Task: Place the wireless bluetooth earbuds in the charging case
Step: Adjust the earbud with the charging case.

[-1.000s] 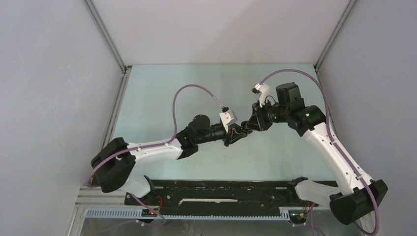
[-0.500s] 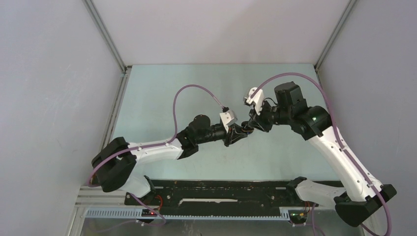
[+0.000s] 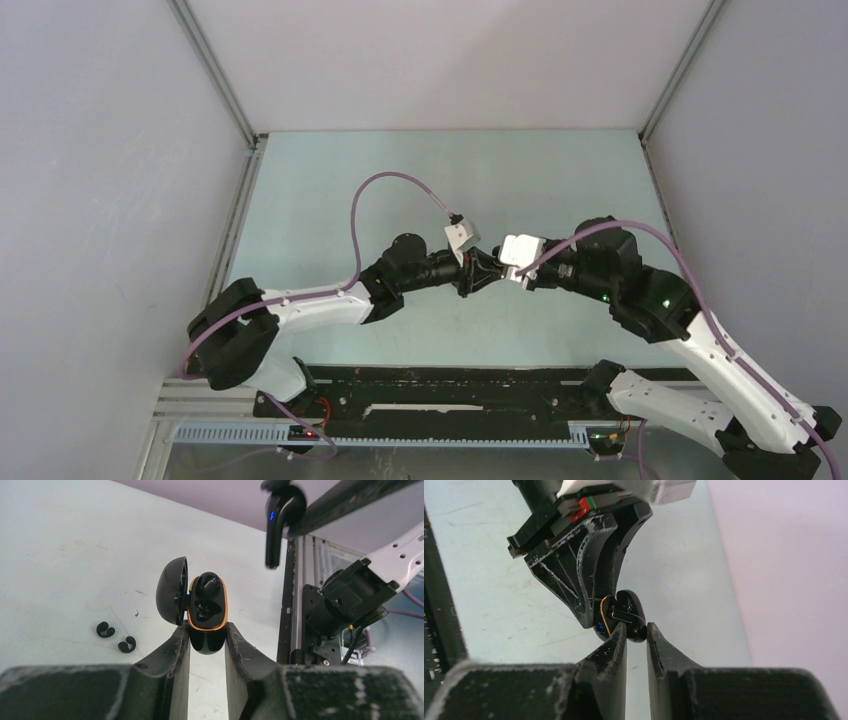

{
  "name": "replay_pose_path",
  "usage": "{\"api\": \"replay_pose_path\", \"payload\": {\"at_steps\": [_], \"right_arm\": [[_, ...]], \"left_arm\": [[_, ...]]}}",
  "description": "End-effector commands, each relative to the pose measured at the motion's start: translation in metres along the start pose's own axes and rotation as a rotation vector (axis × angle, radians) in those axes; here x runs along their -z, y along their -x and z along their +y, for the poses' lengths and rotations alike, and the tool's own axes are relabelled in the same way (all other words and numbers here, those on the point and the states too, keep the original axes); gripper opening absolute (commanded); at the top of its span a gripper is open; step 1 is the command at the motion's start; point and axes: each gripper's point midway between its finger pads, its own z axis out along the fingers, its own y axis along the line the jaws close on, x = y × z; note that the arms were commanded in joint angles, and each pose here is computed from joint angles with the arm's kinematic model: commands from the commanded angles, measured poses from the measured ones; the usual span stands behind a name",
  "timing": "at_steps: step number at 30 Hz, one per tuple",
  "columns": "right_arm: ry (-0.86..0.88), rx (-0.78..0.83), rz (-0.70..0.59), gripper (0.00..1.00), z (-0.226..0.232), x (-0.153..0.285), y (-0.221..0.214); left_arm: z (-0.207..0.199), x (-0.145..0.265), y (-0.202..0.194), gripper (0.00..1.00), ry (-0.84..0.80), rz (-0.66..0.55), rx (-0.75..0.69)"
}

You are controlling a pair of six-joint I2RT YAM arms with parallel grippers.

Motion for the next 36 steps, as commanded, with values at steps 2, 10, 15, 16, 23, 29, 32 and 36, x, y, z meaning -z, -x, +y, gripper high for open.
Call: {"api": "replay_pose_path", "payload": {"at_steps": [2, 10, 15, 16, 23, 29, 32, 36], "right_arm": [[-0.159, 0.125, -0.065, 0.0, -0.017, 0.001, 0.01], [-0.244, 0.232, -0.066, 0.0, -0.016, -0.005, 0.007], [-0.24, 0.256, -0.043, 0.0, -0.015, -0.011, 0.002], [-0.237, 0.256, -0.036, 0.0, -0.014, -0.013, 0.0], [-0.203, 0.26, -0.018, 0.0, -0.008, -0.018, -0.005], [-0.173, 0.263, -0.013, 0.0, -0.001, -0.02, -0.007], [-0.161, 0.267, -0.013, 0.0, 0.002, -0.021, -0.007], [-0.149, 0.269, -0.005, 0.0, 0.004, -0.023, -0.008]], "left_arm": [[-0.005, -0.002, 0.026, 0.0, -0.03, -0.101, -0.01], [-0.009, -0.003, 0.027, 0.0, -0.052, -0.116, -0.007], [-0.01, -0.003, 0.028, 0.0, -0.058, -0.12, -0.008], [-0.01, -0.003, 0.027, 0.0, -0.057, -0.118, -0.007], [-0.009, -0.002, 0.027, 0.0, -0.054, -0.12, -0.003], [-0.007, -0.002, 0.028, 0.0, -0.041, -0.126, -0.003], [-0.007, -0.003, 0.029, 0.0, -0.039, -0.125, 0.0], [-0.006, -0.002, 0.03, 0.0, -0.037, -0.128, 0.002]]}}
